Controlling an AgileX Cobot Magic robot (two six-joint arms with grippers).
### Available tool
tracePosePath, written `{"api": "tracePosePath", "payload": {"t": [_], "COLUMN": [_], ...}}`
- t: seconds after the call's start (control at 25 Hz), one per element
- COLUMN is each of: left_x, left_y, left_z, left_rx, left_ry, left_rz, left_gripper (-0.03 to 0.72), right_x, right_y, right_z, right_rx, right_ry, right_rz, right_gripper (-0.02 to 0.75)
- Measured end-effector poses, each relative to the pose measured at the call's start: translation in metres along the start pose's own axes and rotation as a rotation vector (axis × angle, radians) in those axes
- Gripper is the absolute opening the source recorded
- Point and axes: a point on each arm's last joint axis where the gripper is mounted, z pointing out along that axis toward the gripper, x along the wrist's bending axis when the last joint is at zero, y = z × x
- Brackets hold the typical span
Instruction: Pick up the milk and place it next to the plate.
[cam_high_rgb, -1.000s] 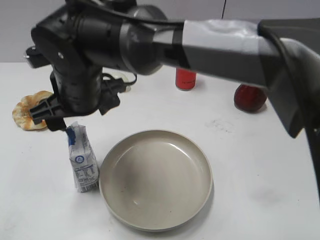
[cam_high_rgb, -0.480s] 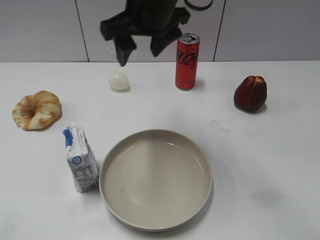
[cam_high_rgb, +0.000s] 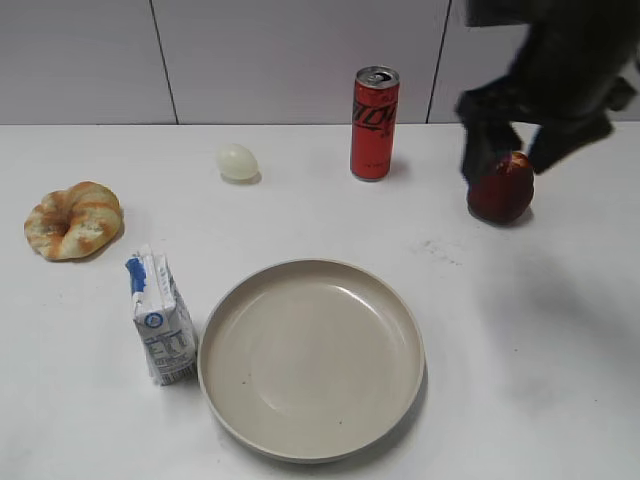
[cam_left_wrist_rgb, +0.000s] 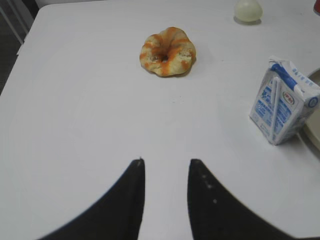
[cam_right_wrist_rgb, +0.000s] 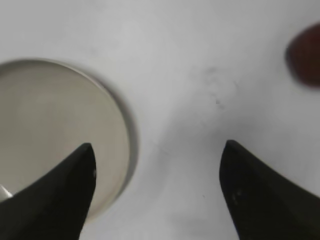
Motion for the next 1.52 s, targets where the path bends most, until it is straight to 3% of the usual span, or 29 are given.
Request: {"api": "tracePosePath", "payload": {"t": [0.12, 0.24, 0.48, 0.84, 1.2, 1.32, 1.52], "left_x": [0.000, 0.000, 0.000, 0.000, 0.000, 0.000, 0.000], "left_y": [0.000, 0.000, 0.000, 0.000, 0.000, 0.000, 0.000], "left_z": [0.000, 0.000, 0.000, 0.000, 0.000, 0.000, 0.000], "left_rx": [0.000, 0.000, 0.000, 0.000, 0.000, 0.000, 0.000], "left_ry": [0.000, 0.000, 0.000, 0.000, 0.000, 0.000, 0.000], "left_rz": [0.000, 0.000, 0.000, 0.000, 0.000, 0.000, 0.000], "left_gripper": [0.229, 0.229, 0.229, 0.229, 0.229, 0.229, 0.229], "right_x": [-0.038, -0.052, -0.046, -0.040, -0.032, -0.031, -0.031], "right_y": [-0.039, -0.080, -0.145, -0.246, -0.291, -0.299, -0.309], "right_z": [-0.014, -0.029, -0.061, -0.063, -0.094, -0.097, -0.093], "right_rx": [-0.011, -0.035, -0.214, -0.464, -0.808, -0.852, -0.808], "right_ry": [-0.039, -0.081, -0.117, -0.142, -0.162, -0.163, -0.160], "right_rz": [0.077, 0.078, 0.036, 0.005, -0.039, -0.045, -0.043], "right_gripper": [0.579, 0.578, 0.577, 0.577, 0.575, 0.574, 0.574]}}
